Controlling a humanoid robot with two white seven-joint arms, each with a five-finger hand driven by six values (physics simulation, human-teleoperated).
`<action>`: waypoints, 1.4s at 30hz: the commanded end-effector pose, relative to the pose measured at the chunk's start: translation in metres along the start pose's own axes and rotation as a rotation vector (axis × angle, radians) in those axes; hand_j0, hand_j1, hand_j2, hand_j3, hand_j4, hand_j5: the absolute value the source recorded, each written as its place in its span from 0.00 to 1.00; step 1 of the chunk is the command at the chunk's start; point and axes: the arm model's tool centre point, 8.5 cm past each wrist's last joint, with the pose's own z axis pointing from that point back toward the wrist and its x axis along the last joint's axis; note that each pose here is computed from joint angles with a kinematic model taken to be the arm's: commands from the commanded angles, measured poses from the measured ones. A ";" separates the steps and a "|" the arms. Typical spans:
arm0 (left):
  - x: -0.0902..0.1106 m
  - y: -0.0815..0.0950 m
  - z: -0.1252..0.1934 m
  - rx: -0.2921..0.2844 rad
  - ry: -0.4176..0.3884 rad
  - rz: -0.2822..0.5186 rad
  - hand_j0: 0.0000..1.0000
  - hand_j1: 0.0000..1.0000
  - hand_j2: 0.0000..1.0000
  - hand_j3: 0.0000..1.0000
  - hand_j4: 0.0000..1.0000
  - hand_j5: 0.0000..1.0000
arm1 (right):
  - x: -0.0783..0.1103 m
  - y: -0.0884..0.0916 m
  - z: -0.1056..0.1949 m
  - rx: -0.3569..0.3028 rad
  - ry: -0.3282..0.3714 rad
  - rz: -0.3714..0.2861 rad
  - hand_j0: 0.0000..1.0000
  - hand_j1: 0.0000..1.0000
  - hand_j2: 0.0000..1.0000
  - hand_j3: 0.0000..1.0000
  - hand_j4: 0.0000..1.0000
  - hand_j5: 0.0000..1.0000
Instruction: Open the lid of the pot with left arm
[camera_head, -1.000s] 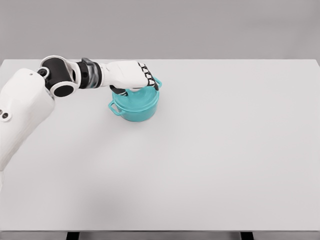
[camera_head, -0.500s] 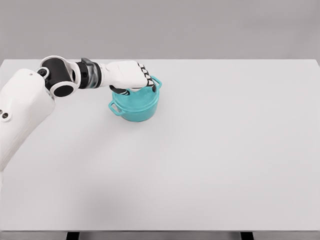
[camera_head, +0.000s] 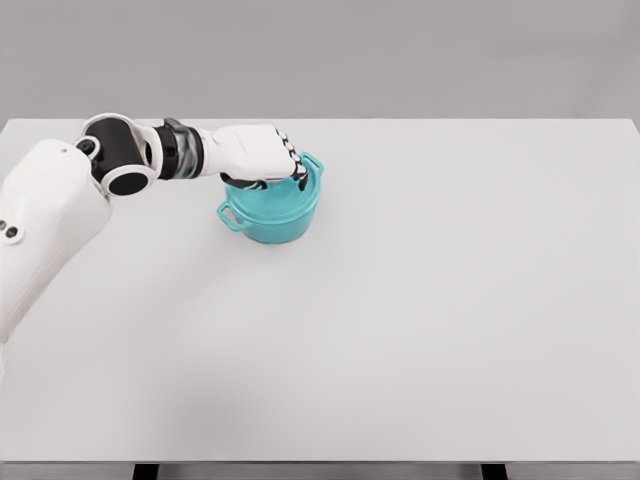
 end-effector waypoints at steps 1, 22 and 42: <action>0.000 0.000 0.000 0.000 0.002 0.003 0.62 0.62 0.62 0.62 0.62 0.62 | 0.000 0.000 0.000 0.000 0.000 -0.002 1.00 1.00 1.00 1.00 1.00 1.00; -0.005 0.001 0.006 0.012 0.009 0.015 0.50 0.50 0.50 0.50 0.50 0.50 | 0.000 0.000 0.000 0.000 0.000 -0.002 1.00 1.00 1.00 1.00 1.00 1.00; -0.052 -0.008 0.086 0.076 0.094 0.128 0.46 0.46 0.46 0.46 0.46 0.46 | 0.000 0.000 0.000 0.000 0.000 -0.002 1.00 1.00 1.00 1.00 1.00 1.00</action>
